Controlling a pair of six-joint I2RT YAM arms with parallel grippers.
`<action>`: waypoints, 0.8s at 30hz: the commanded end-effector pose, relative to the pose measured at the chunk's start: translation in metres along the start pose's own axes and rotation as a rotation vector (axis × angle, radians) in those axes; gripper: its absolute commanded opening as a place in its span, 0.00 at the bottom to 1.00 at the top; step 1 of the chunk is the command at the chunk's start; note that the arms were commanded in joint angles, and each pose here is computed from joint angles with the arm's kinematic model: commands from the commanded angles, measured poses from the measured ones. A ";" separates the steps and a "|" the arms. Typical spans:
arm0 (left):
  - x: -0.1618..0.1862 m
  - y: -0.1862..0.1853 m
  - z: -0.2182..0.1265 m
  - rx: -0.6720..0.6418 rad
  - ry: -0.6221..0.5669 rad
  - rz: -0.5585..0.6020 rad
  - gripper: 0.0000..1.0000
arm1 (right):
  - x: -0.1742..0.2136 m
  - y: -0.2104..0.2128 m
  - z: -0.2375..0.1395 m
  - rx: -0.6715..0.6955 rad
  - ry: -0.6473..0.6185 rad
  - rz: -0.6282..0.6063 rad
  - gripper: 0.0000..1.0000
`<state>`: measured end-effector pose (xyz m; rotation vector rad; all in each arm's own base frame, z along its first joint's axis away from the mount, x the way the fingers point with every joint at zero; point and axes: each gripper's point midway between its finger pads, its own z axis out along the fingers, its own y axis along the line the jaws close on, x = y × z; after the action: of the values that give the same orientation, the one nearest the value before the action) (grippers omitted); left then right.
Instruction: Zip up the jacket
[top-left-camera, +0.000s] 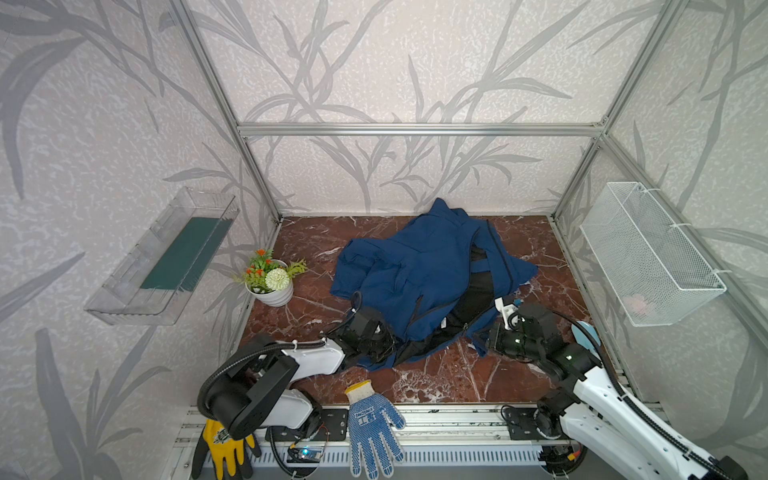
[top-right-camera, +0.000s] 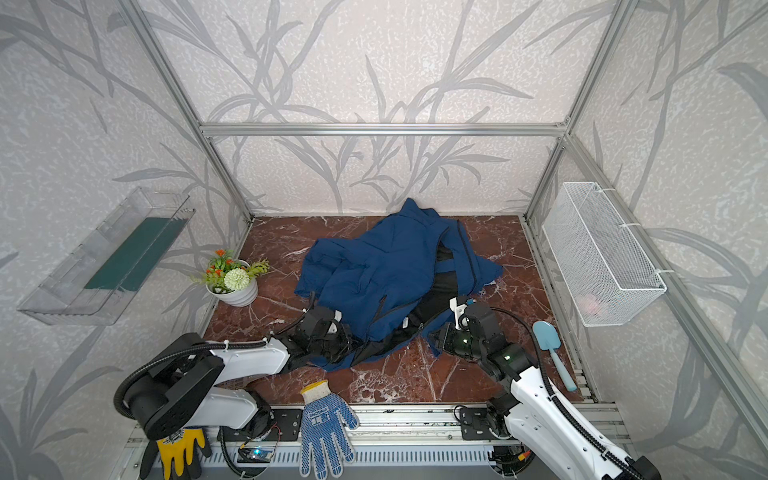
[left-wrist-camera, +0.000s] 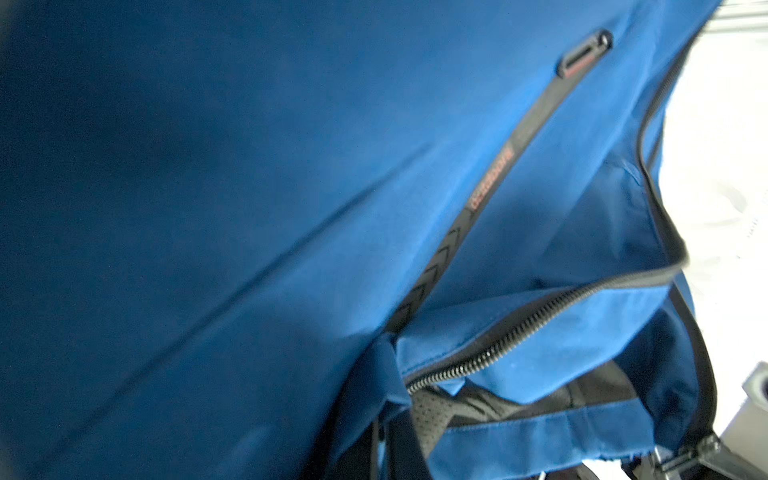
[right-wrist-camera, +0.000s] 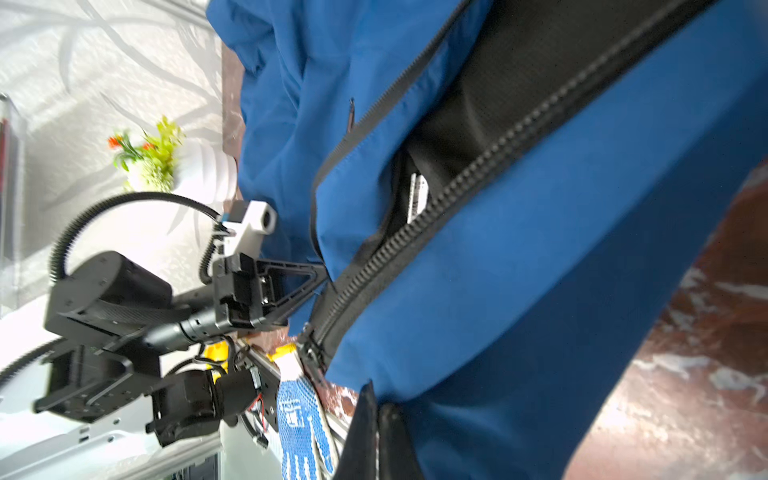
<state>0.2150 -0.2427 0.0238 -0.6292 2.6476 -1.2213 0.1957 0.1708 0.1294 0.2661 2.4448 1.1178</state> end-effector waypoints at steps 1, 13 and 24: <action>0.009 0.003 0.001 0.024 0.034 0.032 0.00 | -0.025 0.020 -0.010 -0.041 -0.105 -0.045 0.00; 0.002 0.038 -0.020 -0.088 -0.014 0.030 0.00 | -0.028 0.004 -0.018 0.055 -0.142 -0.035 0.00; -0.019 -0.103 -0.072 0.156 -0.175 0.345 0.00 | -0.027 0.034 -0.027 -0.092 -0.193 -0.443 0.00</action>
<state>0.2259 -0.2455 0.0944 -0.3884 2.5213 -1.2511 0.2045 0.1609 0.1618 0.0134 2.2624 0.9886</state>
